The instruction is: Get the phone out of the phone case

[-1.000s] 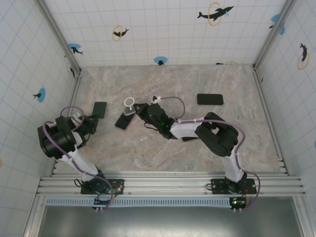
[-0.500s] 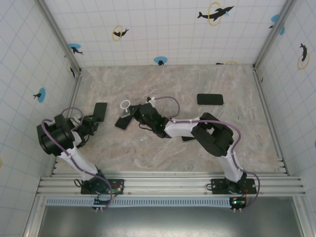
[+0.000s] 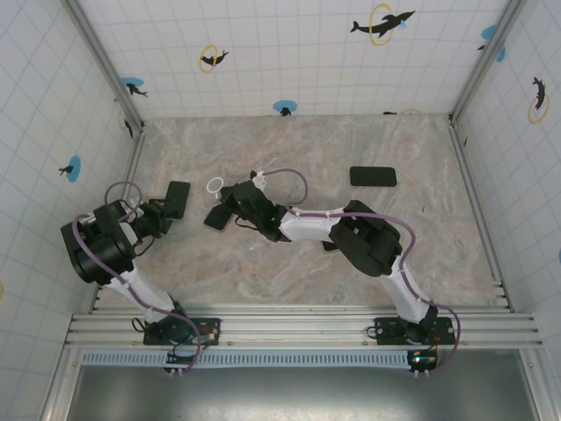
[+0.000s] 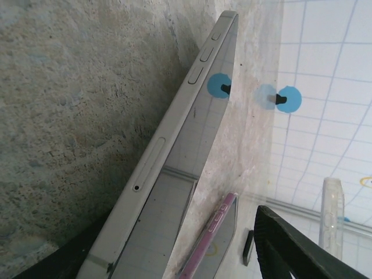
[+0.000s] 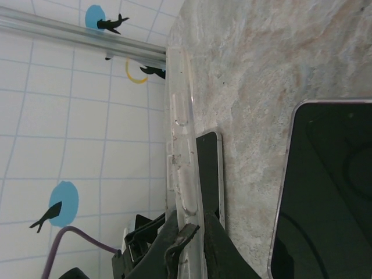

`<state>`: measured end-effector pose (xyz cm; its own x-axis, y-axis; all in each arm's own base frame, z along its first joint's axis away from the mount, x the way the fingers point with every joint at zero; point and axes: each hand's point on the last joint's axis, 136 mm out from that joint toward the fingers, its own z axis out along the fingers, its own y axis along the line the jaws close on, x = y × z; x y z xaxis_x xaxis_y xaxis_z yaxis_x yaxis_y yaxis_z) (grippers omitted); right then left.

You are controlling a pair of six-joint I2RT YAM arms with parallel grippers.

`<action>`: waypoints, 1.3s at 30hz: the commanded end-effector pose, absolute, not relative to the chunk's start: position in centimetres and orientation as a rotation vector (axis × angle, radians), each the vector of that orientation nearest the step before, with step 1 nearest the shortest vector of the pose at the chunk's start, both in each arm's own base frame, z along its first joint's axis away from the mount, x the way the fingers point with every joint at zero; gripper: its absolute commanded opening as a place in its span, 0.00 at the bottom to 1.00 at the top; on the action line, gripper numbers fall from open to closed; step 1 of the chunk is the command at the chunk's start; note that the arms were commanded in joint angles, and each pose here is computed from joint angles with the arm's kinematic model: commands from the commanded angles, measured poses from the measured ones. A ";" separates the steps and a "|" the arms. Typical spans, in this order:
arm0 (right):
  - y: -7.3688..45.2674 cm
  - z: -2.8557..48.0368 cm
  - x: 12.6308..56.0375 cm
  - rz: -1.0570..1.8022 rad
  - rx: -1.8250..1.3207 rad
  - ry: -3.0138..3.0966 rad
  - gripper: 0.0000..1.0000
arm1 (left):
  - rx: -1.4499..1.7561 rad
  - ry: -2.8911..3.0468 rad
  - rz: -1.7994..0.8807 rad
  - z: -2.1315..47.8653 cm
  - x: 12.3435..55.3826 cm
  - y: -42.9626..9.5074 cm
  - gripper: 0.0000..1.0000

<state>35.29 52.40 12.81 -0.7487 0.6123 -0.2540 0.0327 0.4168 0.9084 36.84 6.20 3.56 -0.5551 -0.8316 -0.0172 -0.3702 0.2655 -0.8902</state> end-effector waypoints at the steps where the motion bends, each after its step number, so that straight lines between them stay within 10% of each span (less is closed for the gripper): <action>1: 53.2 12.0 35.9 1.226 0.550 2.128 0.05 | -1.304 2.205 -1.109 -1.0 33.3 6.3 0.63; 39: 57.0 7.2 36.3 1.030 0.497 2.172 0.07 | -1.387 2.515 -0.599 -3.6 27.7 9.3 0.68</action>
